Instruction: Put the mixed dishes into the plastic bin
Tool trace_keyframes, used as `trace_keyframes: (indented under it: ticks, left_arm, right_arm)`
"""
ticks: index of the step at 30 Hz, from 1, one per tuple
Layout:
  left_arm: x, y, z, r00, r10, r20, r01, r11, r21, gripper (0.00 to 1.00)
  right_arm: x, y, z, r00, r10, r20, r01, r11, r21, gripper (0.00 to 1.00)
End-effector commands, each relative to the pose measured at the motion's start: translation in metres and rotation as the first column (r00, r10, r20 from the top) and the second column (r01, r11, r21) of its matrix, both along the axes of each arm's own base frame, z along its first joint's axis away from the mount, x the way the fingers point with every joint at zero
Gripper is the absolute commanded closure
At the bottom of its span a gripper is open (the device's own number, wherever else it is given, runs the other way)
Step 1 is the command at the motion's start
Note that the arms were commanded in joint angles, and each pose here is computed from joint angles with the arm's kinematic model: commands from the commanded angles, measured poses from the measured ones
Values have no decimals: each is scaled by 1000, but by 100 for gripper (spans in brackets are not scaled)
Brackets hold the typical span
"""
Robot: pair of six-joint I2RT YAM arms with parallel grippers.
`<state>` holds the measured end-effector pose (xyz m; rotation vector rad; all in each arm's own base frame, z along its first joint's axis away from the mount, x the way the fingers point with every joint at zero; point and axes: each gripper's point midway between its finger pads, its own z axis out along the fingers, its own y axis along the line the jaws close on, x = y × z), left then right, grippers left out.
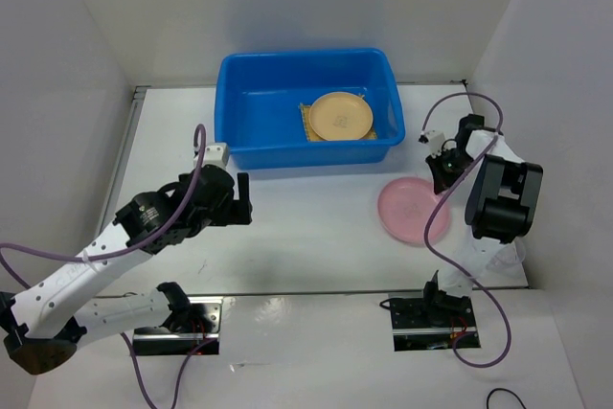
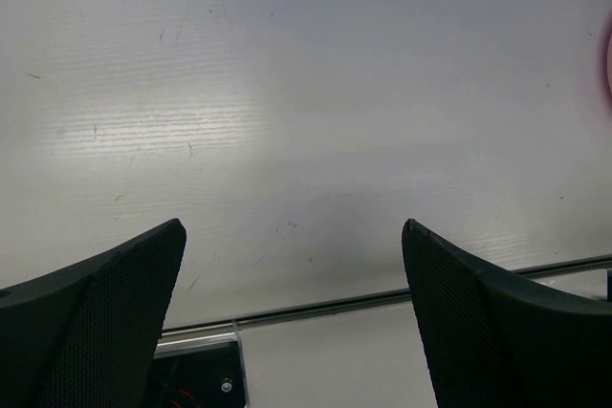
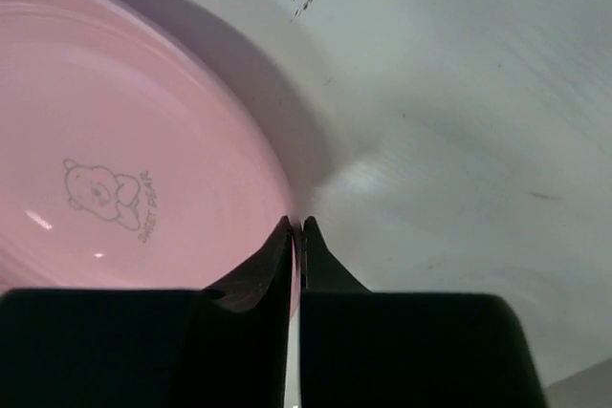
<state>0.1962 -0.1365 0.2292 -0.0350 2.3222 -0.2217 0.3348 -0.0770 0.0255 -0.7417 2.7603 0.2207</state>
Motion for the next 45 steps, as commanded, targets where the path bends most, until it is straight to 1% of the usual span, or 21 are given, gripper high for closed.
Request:
trace_keyframes:
  ticks: [1,4,5,9,11,14,18,19,22,23,25,26,30,31,32,33,35,37,38,39,45]
  left_arm:
    - [3,2,2,1000,-13,27,13,1000,10,0]
    - [3,4,2,999,-6,39,6,1000,6,0]
    - [2,5,4,999,-6,45,6,1000,0,0]
    - [4,3,-1,999,-3,42,3,1000,-6,0]
    - [8,3,-1,999,-1,44,1,1000,1,0]
    - [8,2,-4,999,-10,35,10,1000,-7,0]
    - [13,7,-6,1000,10,25,-10,1000,2,0]
    - [14,6,-5,999,10,32,-10,1000,-4,0]
    - [14,6,-5,999,10,32,-10,1000,-4,0]
    - [14,6,-5,999,10,32,-10,1000,-4,0]
    - [14,6,-5,999,18,30,-17,1000,-12,0]
    - [15,7,-5,999,24,34,-24,1000,-7,0]
    - [15,6,-10,999,31,12,-31,1000,5,0]
    - [16,8,-10,999,39,19,-39,999,12,0]
    - [16,11,-10,998,58,18,-59,998,16,0]
    - [15,12,-8,998,59,27,-59,998,7,0]
    - [14,15,-1,995,81,50,-80,996,-26,0]
    - [13,19,0,994,89,61,-87,996,-27,0]
    - [12,20,2,993,95,67,-93,995,-43,0]
    - [12,21,3,992,102,72,-99,994,-39,0]
    - [15,20,-7,993,113,43,-113,994,-3,0]
  right_arm:
    - [-3,-7,40,998,23,62,-20,998,-52,100]
    - [-4,3,85,989,65,132,-62,998,-24,100]
    - [-12,7,111,983,92,157,-88,996,-28,100]
    - [-37,19,170,963,193,187,-187,981,-51,100]
    - [-42,22,198,946,222,235,-190,970,-151,100]
    - [-51,50,227,889,342,305,-274,930,-245,100]
    - [-38,98,265,826,381,415,-322,924,-206,100]
    - [-30,112,287,791,390,472,-335,921,-199,100]
    - [-2,147,321,746,367,556,-367,923,-118,100]
    - [16,157,332,739,343,579,-361,928,-89,100]
    - [41,166,336,742,310,594,-342,938,-61,100]
    - [65,170,333,751,290,594,-329,943,-45,100]
    - [118,183,311,765,278,581,-334,942,-11,100]
    - [128,187,307,763,279,583,-340,940,-5,100]
    - [139,189,319,735,264,624,-333,943,-6,100]
    - [160,192,292,765,260,590,-327,945,9,100]
    - [188,197,273,761,248,599,-320,947,15,100]
    - [203,203,277,729,239,642,-317,948,7,100]
    - [211,202,268,730,237,641,-308,951,-1,100]
    - [223,204,240,758,232,610,-302,953,13,100]
    - [261,197,182,783,210,586,-239,971,-28,100]
